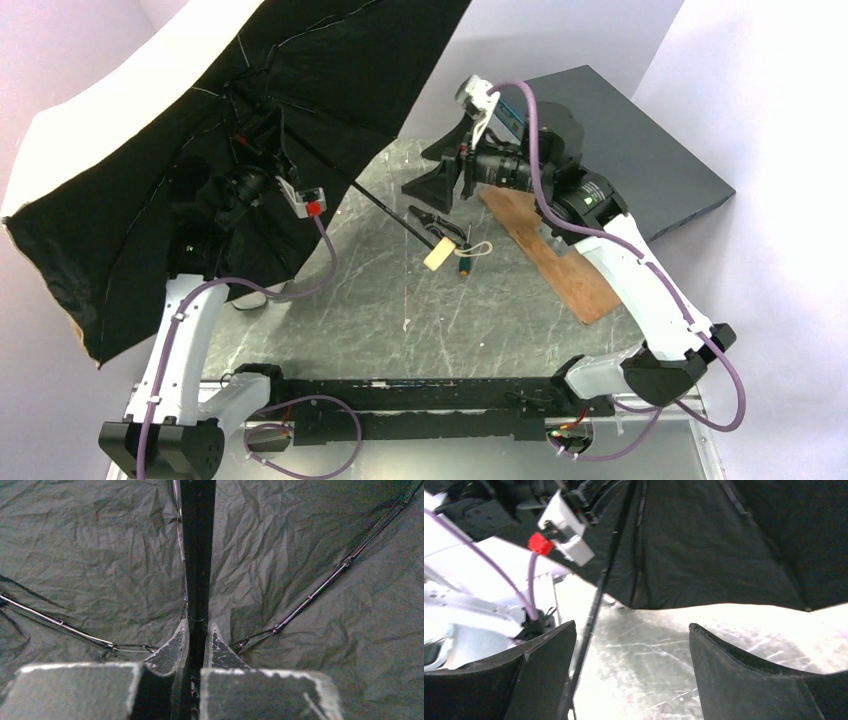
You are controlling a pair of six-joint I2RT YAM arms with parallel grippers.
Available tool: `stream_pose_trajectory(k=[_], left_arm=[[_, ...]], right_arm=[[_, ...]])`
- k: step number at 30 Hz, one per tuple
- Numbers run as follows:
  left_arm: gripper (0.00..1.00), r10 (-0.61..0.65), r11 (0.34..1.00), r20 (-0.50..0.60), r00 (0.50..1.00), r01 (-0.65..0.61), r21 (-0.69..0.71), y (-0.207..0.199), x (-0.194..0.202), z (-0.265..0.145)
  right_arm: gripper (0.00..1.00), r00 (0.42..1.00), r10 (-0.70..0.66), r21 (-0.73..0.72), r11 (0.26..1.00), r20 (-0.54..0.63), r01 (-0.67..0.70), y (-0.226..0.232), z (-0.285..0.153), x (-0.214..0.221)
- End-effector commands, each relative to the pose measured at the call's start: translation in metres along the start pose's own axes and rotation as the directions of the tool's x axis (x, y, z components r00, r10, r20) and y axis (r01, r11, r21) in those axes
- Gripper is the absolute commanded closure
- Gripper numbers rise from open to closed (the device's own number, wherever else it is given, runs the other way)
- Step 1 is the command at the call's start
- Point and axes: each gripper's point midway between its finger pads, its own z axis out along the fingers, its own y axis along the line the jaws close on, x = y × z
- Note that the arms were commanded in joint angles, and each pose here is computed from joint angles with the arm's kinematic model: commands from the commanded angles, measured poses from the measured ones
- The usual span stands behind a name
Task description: Open the umbrella
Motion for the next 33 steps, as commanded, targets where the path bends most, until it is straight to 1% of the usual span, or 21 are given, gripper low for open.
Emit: stream_pose_trajectory(k=[1, 5, 8, 11, 13, 14, 17, 19, 20, 21, 22, 23, 25, 26, 27, 28, 30, 33], left_arm=[[1.0, 0.152, 0.987, 0.013, 0.988, -0.151, -0.056, 0.02, -0.007, -0.006], [1.0, 0.197, 0.979, 0.003, 0.98, -0.197, -0.052, 0.016, -0.005, -0.003], [1.0, 0.201, 0.978, 0.01, 0.98, -0.2, -0.06, 0.019, -0.006, -0.002], [1.0, 0.198, 0.978, 0.009, 0.98, -0.197, -0.061, 0.023, -0.006, -0.002], [1.0, 0.186, 0.981, 0.006, 0.983, -0.185, -0.063, 0.026, -0.005, -0.002], [1.0, 0.182, 0.981, 0.0, 0.983, -0.182, -0.065, 0.027, -0.004, -0.003], [1.0, 0.172, 0.983, -0.013, 0.985, -0.172, -0.06, 0.028, -0.001, -0.002], [1.0, 0.169, 0.984, -0.026, 0.985, -0.17, -0.059, 0.026, 0.002, -0.002], [1.0, 0.167, 0.984, -0.031, 0.986, -0.168, -0.055, 0.024, 0.003, -0.001], [1.0, 0.159, 0.985, -0.037, 0.987, -0.161, -0.055, 0.022, 0.004, -0.001], [0.98, 0.147, 0.987, -0.034, 0.989, -0.149, -0.059, 0.02, 0.004, -0.001], [0.94, 0.132, 0.989, -0.023, 0.991, -0.134, -0.061, 0.018, 0.001, -0.001], [0.74, 0.1, 0.994, 0.005, 0.995, -0.099, -0.052, 0.01, -0.006, -0.002], [0.66, 0.078, 0.996, 0.02, 0.997, -0.077, -0.049, 0.007, -0.01, -0.002], [0.58, 0.054, 0.998, 0.037, 0.998, -0.052, -0.044, 0.005, -0.014, -0.002], [0.53, 0.036, 0.999, 0.057, 0.998, -0.034, -0.033, 0.003, -0.02, -0.002], [0.52, 0.025, 1.0, 0.089, 0.996, -0.024, -0.01, -0.004, -0.029, 0.001], [0.5, 0.025, 1.0, 0.115, 0.993, -0.025, -0.002, -0.011, -0.039, 0.012]], right_arm=[[0.18, 0.99, 0.06, -0.123, 0.989, -0.126, -0.076, 0.034, 0.008, 0.02], [0.21, 0.958, 0.068, -0.156, 0.981, -0.279, -0.115, 0.049, 0.019, 0.046], [0.22, 0.924, 0.03, -0.127, 0.988, -0.38, -0.084, 0.05, 0.024, 0.071], [0.23, 0.898, 0.01, -0.098, 0.993, -0.441, -0.059, 0.045, 0.029, 0.091], [0.26, 0.884, 0.003, -0.107, 0.992, -0.468, -0.06, 0.047, 0.032, 0.101], [0.29, 0.878, -0.001, -0.111, 0.992, -0.479, -0.059, 0.048, 0.032, 0.104], [0.5, 0.858, 0.003, -0.115, 0.991, -0.514, -0.072, 0.05, 0.031, 0.117], [0.7, 0.85, 0.011, -0.126, 0.988, -0.527, -0.091, 0.053, 0.028, 0.121], [0.8, 0.849, 0.009, -0.144, 0.984, -0.528, -0.1, 0.057, 0.027, 0.122], [0.97, 0.851, 0.004, -0.164, 0.981, -0.525, -0.106, 0.061, 0.026, 0.121], [1.0, 0.859, 0.008, -0.162, 0.981, -0.512, -0.106, 0.061, 0.026, 0.118], [1.0, 0.872, 0.008, -0.162, 0.982, -0.489, -0.1, 0.061, 0.027, 0.112], [1.0, 0.907, 0.007, -0.188, 0.978, -0.42, -0.095, 0.063, 0.029, 0.095], [1.0, 0.926, 0.012, -0.197, 0.976, -0.377, -0.093, 0.062, 0.03, 0.084], [1.0, 0.939, 0.017, -0.207, 0.974, -0.342, -0.093, 0.063, 0.031, 0.076], [1.0, 0.95, 0.02, -0.215, 0.972, -0.313, -0.091, 0.063, 0.031, 0.07], [1.0, 0.96, 0.02, -0.236, 0.968, -0.278, -0.089, 0.067, 0.033, 0.06], [1.0, 0.965, 0.059, -0.255, 0.959, -0.256, -0.126, 0.073, 0.035, 0.054]])
